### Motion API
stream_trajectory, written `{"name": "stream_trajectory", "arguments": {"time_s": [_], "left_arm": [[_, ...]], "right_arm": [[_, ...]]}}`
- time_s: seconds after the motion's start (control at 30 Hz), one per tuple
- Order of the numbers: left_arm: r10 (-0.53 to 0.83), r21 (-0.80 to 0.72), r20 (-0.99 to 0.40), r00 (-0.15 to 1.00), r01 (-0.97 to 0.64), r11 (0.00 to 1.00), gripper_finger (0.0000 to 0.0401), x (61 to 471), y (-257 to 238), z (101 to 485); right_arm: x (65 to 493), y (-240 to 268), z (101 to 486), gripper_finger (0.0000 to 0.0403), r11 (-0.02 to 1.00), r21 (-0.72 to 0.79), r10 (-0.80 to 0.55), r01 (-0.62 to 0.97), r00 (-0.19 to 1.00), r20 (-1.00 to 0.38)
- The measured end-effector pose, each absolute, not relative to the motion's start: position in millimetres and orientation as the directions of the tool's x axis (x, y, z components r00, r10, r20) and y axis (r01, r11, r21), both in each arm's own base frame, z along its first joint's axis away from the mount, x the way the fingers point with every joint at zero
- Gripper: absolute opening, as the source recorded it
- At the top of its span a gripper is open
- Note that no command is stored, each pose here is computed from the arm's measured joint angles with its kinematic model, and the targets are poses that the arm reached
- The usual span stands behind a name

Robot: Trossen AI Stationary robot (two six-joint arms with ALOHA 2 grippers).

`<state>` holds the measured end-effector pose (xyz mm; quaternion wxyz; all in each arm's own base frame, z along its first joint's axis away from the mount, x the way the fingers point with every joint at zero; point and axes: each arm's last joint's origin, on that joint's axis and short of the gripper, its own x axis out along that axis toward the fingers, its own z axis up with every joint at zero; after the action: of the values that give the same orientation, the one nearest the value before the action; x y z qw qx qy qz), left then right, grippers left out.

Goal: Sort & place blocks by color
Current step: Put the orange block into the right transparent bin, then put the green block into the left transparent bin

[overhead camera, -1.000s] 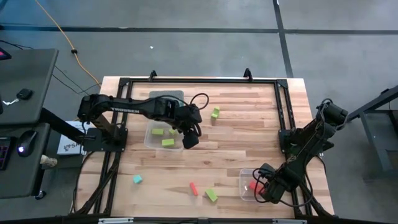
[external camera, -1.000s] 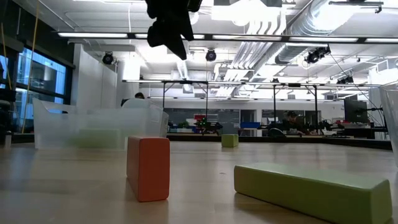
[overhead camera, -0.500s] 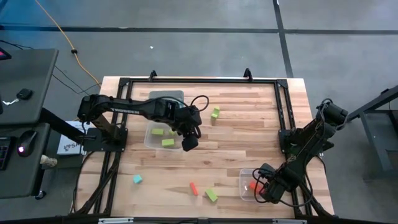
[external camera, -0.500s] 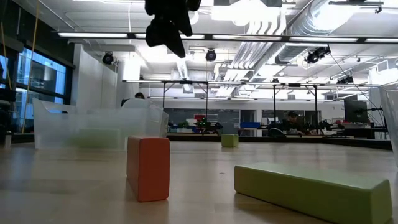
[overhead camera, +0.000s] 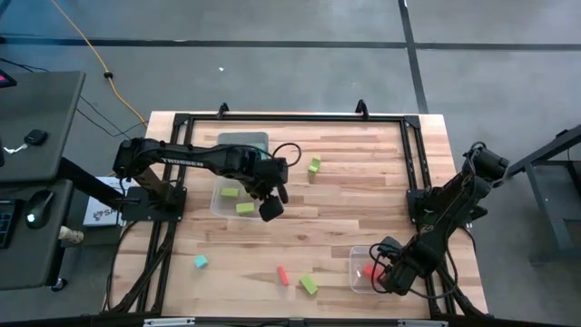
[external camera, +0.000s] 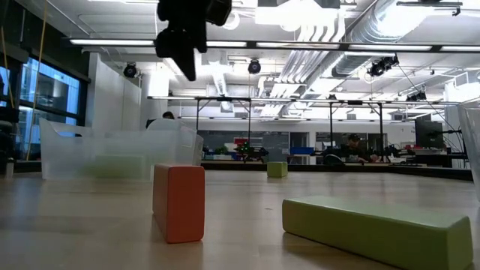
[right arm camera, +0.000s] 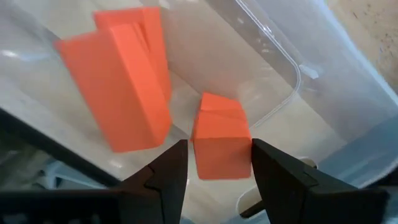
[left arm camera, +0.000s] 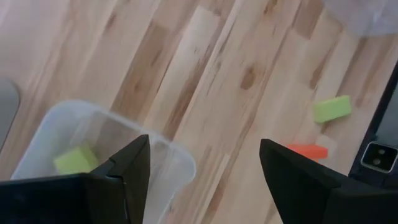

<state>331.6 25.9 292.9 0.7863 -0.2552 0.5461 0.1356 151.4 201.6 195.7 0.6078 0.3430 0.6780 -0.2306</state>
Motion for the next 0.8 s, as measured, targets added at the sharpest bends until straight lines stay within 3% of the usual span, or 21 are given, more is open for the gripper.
{"name": "stream_trajectory", "arguments": {"time_s": [0.23, 0.47, 0.63, 0.8], "left_arm": [[-0.083, -0.202, -0.965, 0.25, -0.497, 0.844, 0.0241, 322, 9, 289], [-0.062, -0.125, -0.986, 0.155, -0.445, 0.887, 0.0241, 313, -17, 287], [-0.002, -0.033, -0.997, 0.079, -0.388, 0.921, 0.0241, 304, -31, 287], [0.101, 0.099, -0.995, -0.011, -0.335, 0.937, 0.0241, 292, -42, 286]], "right_arm": [[150, 189, 219, 0.0165, 0.584, 0.209, 0.211, 0.785, 0.102, -0.972], [147, 176, 244, 0.0165, 0.482, 0.389, 0.176, 0.785, 0.348, -0.921], [154, 171, 262, 0.0165, 0.451, 0.583, 0.11, 0.676, 0.607, -0.787], [172, 165, 278, 0.0165, 0.467, 0.704, 0.035, 0.535, 0.784, -0.619]]}}
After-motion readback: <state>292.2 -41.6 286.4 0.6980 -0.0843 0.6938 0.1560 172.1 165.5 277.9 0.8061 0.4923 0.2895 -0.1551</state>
